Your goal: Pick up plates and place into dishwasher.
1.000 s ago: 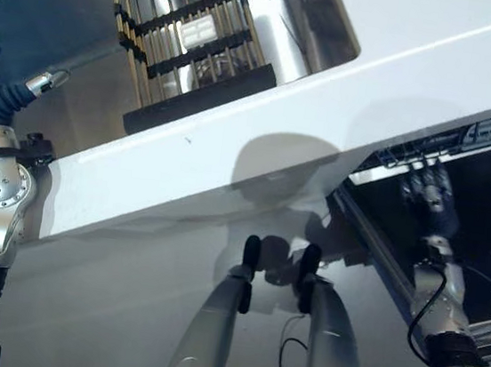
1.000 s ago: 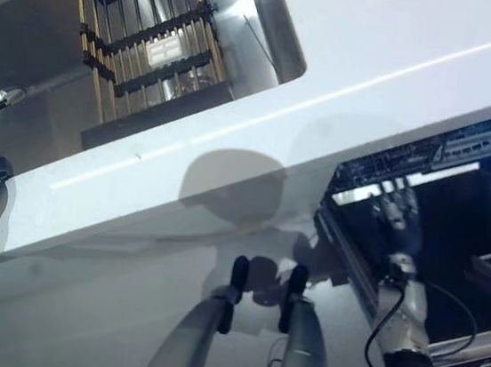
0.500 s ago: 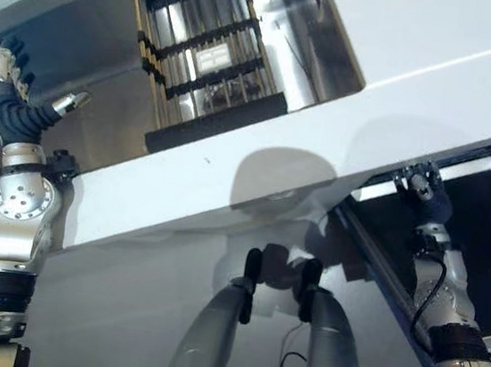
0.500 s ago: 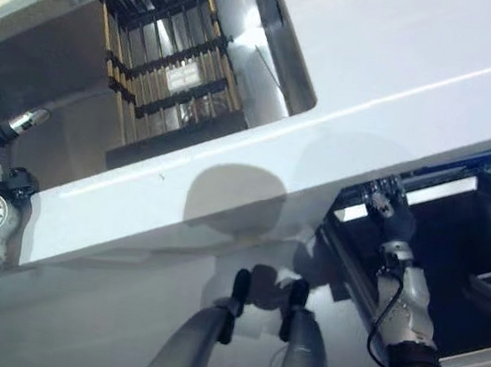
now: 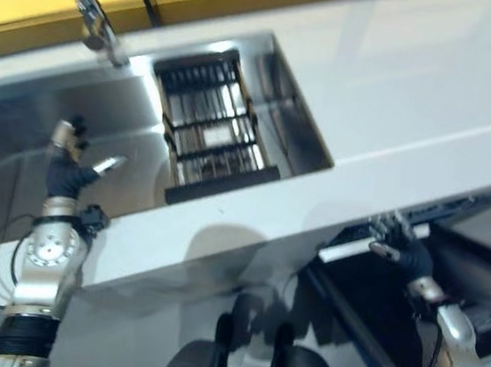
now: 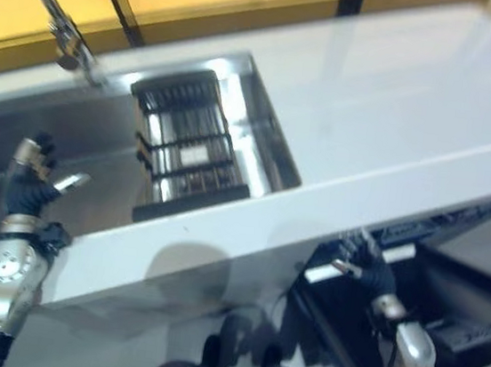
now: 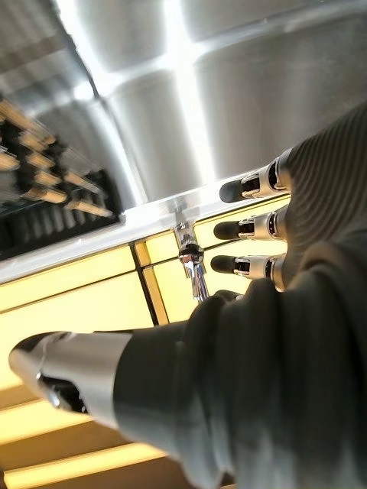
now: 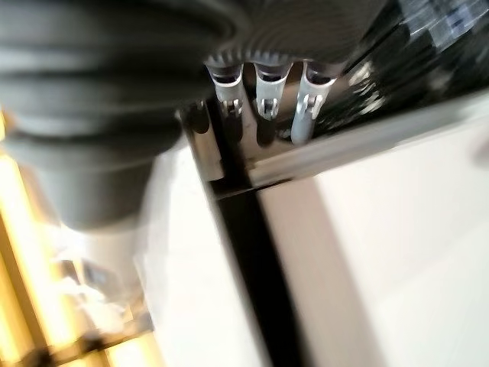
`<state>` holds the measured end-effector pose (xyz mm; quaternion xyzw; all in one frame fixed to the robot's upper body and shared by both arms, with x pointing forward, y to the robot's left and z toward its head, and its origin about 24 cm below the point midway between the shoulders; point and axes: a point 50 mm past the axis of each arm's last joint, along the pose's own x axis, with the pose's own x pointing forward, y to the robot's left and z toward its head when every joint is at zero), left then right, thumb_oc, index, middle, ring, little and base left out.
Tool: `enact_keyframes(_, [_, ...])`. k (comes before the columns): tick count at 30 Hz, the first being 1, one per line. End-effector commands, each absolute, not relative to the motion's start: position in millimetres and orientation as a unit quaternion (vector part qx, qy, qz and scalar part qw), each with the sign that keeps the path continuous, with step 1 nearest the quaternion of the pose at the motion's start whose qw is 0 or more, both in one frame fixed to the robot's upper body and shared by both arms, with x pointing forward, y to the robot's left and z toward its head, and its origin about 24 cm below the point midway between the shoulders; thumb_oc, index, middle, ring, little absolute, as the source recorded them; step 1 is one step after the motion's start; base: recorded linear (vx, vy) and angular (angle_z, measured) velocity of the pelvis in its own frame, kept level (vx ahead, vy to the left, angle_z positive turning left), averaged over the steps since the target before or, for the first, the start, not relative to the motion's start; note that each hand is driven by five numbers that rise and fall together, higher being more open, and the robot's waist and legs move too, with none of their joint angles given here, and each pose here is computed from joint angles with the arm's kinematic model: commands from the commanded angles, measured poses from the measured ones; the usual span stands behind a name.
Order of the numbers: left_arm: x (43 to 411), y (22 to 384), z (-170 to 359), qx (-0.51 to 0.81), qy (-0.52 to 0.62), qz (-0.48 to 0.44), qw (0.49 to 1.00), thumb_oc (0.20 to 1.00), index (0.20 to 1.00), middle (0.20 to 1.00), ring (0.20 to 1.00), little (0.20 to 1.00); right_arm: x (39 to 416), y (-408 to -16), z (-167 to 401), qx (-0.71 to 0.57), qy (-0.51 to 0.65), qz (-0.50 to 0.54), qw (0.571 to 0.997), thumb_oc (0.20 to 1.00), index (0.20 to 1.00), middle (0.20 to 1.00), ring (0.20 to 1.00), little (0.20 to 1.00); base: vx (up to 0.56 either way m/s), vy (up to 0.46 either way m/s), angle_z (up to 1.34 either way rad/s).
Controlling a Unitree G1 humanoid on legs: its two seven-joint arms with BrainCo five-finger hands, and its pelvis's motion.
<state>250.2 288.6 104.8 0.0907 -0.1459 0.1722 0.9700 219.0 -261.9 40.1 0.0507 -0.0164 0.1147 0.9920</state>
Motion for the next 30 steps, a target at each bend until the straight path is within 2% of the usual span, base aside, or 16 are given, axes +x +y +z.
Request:
enact_keyframes(1, [224,299,67,0.109,-0.069,0.18,0.975,1.0,1.0,1.0,1.0,1.0,231,-272,114,-0.008,-0.205,0.092,0.974,1.0,1.0,1.0,1.0,1.0,0.01,0.12,-0.11])
enact_keyframes(16, [210,317,60,0.099,-0.05,0.188,0.976,1.0,1.0,1.0,1.0,1.0,199,-305,108,-0.023,-0.196,-0.046,0.979,1.0,1.0,1.0,1.0,1.0,-0.01,0.06,-0.01])
enact_keyframes(19, [209,321,60,0.099,-0.049,0.193,0.975,1.0,1.0,1.0,1.0,1.0,194,-316,104,-0.048,-0.175,-0.142,0.973,1.0,1.0,1.0,1.0,1.0,-0.03,0.015,-0.16])
enact_keyframes(23, [203,326,60,0.097,-0.05,0.205,0.973,1.0,1.0,1.0,1.0,1.0,174,-344,85,-0.105,-0.096,-0.359,0.922,1.0,1.0,1.0,1.0,1.0,-0.03,0.026,-0.15])
enact_keyframes(30, [195,319,50,0.085,-0.033,0.217,0.972,1.0,1.0,1.0,1.0,1.0,137,-353,59,-0.126,-0.026,-0.574,0.809,1.0,1.0,1.0,1.0,1.0,-0.01,0.079,-0.23])
